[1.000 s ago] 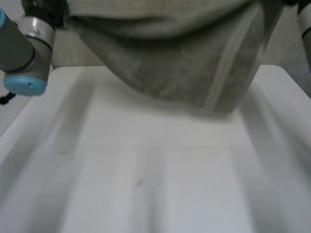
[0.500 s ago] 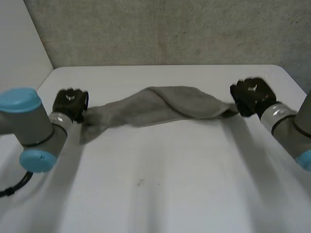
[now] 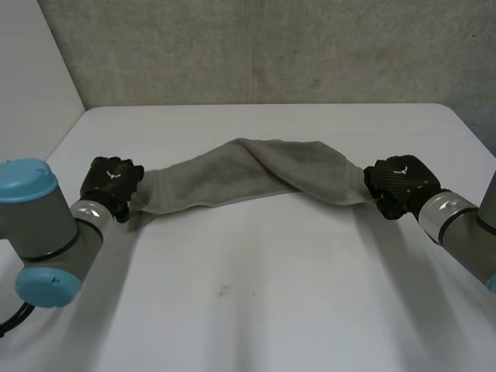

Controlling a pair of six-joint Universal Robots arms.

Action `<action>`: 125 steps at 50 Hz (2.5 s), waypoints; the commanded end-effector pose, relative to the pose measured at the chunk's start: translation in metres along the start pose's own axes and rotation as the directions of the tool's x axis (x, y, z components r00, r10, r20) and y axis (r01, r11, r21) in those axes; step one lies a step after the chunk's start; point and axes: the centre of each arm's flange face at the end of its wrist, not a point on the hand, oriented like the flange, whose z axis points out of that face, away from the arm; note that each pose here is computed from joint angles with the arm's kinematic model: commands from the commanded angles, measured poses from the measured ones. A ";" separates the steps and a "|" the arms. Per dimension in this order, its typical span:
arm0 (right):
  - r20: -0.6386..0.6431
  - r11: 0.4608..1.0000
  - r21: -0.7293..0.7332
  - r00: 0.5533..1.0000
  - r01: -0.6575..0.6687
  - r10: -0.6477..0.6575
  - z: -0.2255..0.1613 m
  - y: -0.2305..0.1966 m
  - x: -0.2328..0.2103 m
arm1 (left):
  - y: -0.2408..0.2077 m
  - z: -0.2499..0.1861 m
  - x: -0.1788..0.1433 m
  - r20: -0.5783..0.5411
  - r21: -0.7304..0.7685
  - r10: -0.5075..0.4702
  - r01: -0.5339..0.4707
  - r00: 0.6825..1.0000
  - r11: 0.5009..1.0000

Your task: Fold the towel.

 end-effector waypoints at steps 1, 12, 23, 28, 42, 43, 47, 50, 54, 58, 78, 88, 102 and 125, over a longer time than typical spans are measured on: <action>-0.006 1.000 0.007 1.000 0.004 -0.004 -0.005 -0.003 0.001 | 0.007 0.003 0.013 -0.023 0.008 0.003 -0.002 1.000 1.000; -0.006 1.000 0.007 1.000 0.017 -0.017 -0.006 -0.003 0.000 | 0.006 0.002 0.031 -0.101 0.033 0.013 -0.009 0.995 0.999; -0.007 1.000 0.008 1.000 0.023 -0.023 -0.005 -0.004 0.001 | 0.008 0.016 0.034 -0.101 0.043 0.019 -0.014 0.995 0.999; -0.020 1.000 0.008 0.999 0.028 -0.028 -0.005 -0.007 0.006 | 0.001 0.023 0.028 -0.073 0.059 0.019 -0.014 0.997 0.998; -0.129 0.982 0.042 0.976 0.181 -0.175 -0.051 -0.092 0.055 | -0.108 -0.044 -0.030 0.029 0.231 0.012 -0.019 1.000 0.973; -0.129 0.982 0.042 0.976 0.181 -0.175 -0.051 -0.093 0.055 | -0.108 -0.045 -0.030 0.029 0.231 0.012 -0.019 0.999 0.973; -0.157 0.979 0.006 0.967 0.203 -0.199 -0.081 -0.123 0.076 | -0.134 -0.074 -0.051 0.045 0.228 0.009 -0.019 0.999 0.974; -0.149 0.975 -0.045 0.963 0.219 -0.223 -0.094 -0.130 0.084 | -0.141 -0.085 -0.058 0.037 0.197 0.008 -0.015 0.999 0.980; -0.106 0.963 -0.118 0.961 0.243 -0.255 -0.098 -0.124 0.084 | -0.136 -0.087 -0.066 0.031 0.130 0.003 -0.007 1.000 0.992; -0.003 0.930 -0.232 0.955 0.287 -0.295 -0.080 -0.094 0.079 | -0.113 -0.078 -0.075 0.023 0.009 -0.010 0.009 1.000 1.000; 0.055 0.842 -0.340 0.902 0.419 -0.427 0.008 -0.035 0.048 | -0.039 0.019 -0.037 -0.110 -0.174 0.061 -0.080 0.992 0.981; -0.741 0.709 0.283 0.617 0.646 -0.266 0.004 -0.237 0.103 | -0.238 0.039 -0.118 0.346 0.566 -0.047 -0.168 0.937 0.807; -0.662 0.723 0.310 0.686 0.618 -0.303 -0.005 -0.199 0.073 | -0.209 0.025 -0.113 0.262 0.578 -0.203 0.015 0.943 0.816; -0.069 0.920 -0.087 0.919 0.381 -0.387 0.031 0.008 -0.012 | 0.000 0.016 0.006 -0.031 0.023 -0.163 0.163 0.986 0.986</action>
